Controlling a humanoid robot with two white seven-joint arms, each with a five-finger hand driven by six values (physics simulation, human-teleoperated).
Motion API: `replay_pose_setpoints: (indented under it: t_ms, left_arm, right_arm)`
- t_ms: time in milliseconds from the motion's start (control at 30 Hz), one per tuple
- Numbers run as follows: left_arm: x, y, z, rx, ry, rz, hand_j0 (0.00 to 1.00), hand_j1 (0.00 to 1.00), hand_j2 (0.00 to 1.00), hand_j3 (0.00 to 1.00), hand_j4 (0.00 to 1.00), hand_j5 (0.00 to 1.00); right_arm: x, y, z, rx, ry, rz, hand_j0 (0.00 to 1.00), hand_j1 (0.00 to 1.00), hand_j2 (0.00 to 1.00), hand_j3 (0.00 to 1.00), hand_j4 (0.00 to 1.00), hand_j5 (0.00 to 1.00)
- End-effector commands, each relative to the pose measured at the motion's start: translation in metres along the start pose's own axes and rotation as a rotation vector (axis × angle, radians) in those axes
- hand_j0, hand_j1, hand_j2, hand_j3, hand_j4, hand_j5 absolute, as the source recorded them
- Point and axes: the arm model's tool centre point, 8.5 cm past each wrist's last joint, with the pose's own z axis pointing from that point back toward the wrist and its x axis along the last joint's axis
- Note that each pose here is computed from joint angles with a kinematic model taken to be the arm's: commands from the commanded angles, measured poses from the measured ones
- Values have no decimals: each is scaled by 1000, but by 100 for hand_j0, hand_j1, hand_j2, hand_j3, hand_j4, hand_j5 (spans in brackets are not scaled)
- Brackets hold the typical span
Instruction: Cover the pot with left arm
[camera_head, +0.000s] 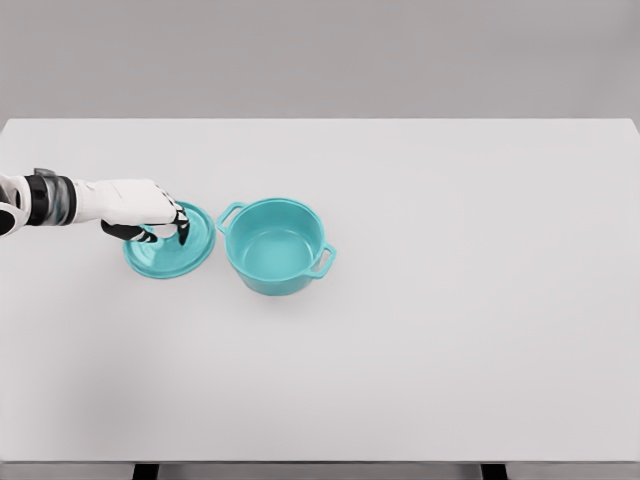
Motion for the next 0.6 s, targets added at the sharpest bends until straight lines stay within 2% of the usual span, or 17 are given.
replay_pose_setpoints:
  t_ms: [0, 267, 367, 567]
  left_arm:
    - [-1, 0, 2, 2, 3, 4, 51, 51, 51, 51, 51, 51]
    - [-7, 6, 13, 6, 22, -9, 51, 51, 51, 51, 51, 51]
    - [-2, 11, 14, -27, -4, 0, 49, 49, 49, 49, 49, 49]
    - [12, 36, 34, 62, -74, 19, 49, 49, 49, 49, 49, 49]
  right_arm:
    - [0, 0, 0, 0, 0, 0, 100, 100, 100, 100, 100, 100]
    - [1, -1, 0, -1, -1, 0, 100, 100, 100, 100, 100, 100]
    - [1, -1, 0, -1, -1, 0, 100, 100, 100, 100, 100, 100]
    - [0, 0, 0, 0, 0, 0, 100, 100, 100, 100, 100, 100]
